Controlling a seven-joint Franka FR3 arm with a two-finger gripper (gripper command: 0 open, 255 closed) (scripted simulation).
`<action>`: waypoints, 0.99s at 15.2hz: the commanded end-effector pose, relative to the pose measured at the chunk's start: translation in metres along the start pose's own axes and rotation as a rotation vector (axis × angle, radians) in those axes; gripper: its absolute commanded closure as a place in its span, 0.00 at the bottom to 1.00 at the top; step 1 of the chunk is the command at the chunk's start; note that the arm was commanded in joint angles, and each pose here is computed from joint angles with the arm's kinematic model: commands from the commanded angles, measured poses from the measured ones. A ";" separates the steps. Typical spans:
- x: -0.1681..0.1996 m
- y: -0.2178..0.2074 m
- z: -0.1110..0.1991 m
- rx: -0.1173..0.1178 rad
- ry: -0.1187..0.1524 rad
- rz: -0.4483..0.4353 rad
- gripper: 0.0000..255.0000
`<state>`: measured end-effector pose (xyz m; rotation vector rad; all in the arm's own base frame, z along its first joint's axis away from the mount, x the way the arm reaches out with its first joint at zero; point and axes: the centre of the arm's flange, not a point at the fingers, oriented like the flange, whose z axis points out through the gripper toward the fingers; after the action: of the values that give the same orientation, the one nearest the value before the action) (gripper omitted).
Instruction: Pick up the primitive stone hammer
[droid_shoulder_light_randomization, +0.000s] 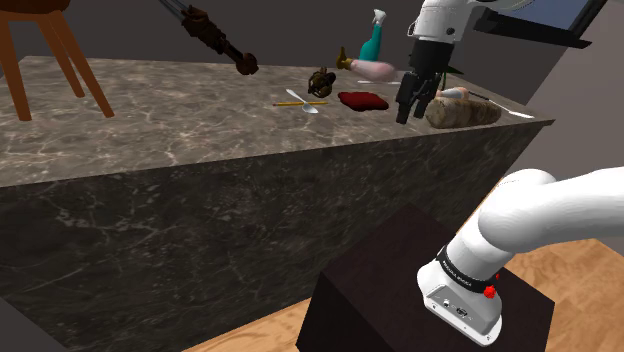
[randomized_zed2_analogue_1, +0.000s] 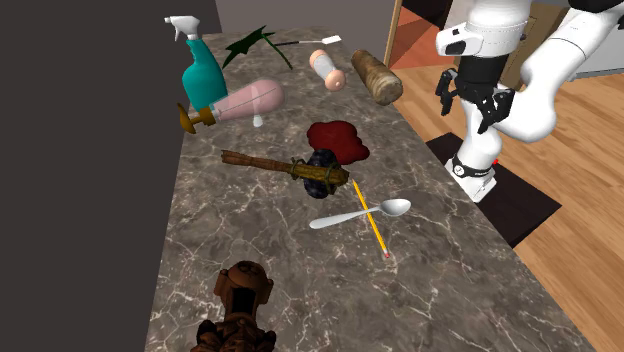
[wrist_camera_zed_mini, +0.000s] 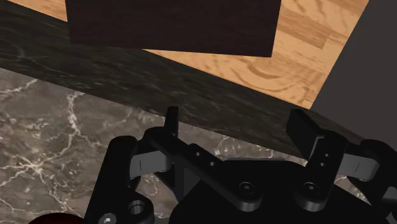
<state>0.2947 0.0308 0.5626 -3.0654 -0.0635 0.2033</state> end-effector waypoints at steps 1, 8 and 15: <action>0.000 0.000 0.000 0.000 0.000 0.000 0.00; 0.089 0.007 -0.012 -0.020 0.014 0.092 0.00; 0.177 0.022 -0.026 -0.041 0.028 0.184 0.00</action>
<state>0.4630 0.0199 0.5631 -3.1103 0.1970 0.1738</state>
